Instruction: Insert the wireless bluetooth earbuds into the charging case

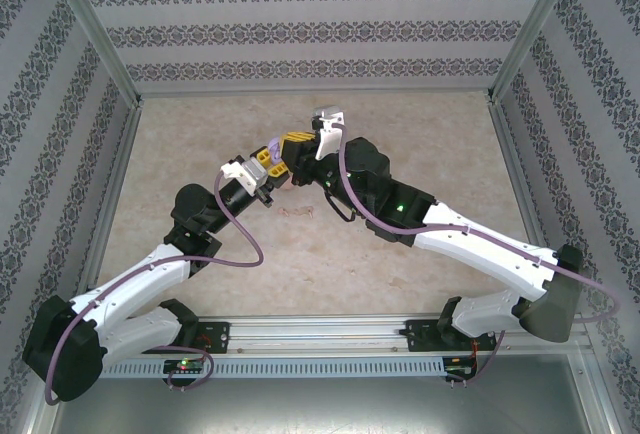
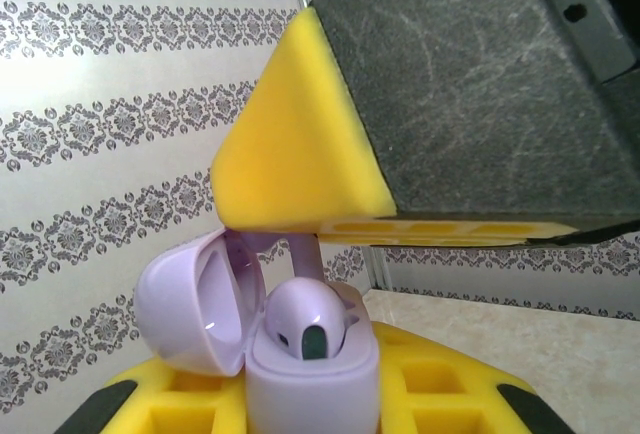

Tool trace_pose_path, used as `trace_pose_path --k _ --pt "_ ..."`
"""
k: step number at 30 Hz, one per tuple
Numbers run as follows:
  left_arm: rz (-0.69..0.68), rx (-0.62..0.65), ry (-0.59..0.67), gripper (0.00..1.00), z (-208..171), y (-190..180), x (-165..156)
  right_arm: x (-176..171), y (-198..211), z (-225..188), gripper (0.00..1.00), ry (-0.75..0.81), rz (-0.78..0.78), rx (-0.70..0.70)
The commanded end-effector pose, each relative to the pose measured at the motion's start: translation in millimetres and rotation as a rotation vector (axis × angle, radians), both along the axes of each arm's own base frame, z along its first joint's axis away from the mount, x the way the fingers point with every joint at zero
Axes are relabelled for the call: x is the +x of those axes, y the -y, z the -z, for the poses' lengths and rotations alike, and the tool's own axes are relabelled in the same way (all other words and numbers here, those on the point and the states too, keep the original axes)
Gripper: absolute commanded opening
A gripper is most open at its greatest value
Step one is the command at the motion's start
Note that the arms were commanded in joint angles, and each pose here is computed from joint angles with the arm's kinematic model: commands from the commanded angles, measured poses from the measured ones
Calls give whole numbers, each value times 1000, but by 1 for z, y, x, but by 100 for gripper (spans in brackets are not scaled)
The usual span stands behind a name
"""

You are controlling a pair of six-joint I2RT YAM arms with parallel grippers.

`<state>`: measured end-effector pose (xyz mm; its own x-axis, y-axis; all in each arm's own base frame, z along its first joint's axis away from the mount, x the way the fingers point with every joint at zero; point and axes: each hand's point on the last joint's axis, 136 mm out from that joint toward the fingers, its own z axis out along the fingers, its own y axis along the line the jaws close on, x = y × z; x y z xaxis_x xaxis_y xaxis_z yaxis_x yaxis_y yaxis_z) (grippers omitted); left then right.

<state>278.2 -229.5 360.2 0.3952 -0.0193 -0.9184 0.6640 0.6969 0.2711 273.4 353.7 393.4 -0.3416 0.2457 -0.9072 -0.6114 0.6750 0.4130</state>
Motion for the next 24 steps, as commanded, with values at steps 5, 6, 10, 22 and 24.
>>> trace_pose_path --k 5,6,10,22,24 --pt "60 -80 188 0 -61 -2 -29 -10 -18 64 14 -129 -93 -135" --pt "57 -81 188 0 -61 -2 -29 -10 -18 66 14 -132 -93 -139" --pt "47 -84 179 0 -61 -3 -26 -10 -17 69 14 -142 -92 -149" --pt "-13 -121 147 0 -62 -9 -14 -13 -16 73 14 -154 -96 -156" --pt "-17 -123 146 0 -63 -10 -13 -13 -17 75 14 -156 -100 -159"
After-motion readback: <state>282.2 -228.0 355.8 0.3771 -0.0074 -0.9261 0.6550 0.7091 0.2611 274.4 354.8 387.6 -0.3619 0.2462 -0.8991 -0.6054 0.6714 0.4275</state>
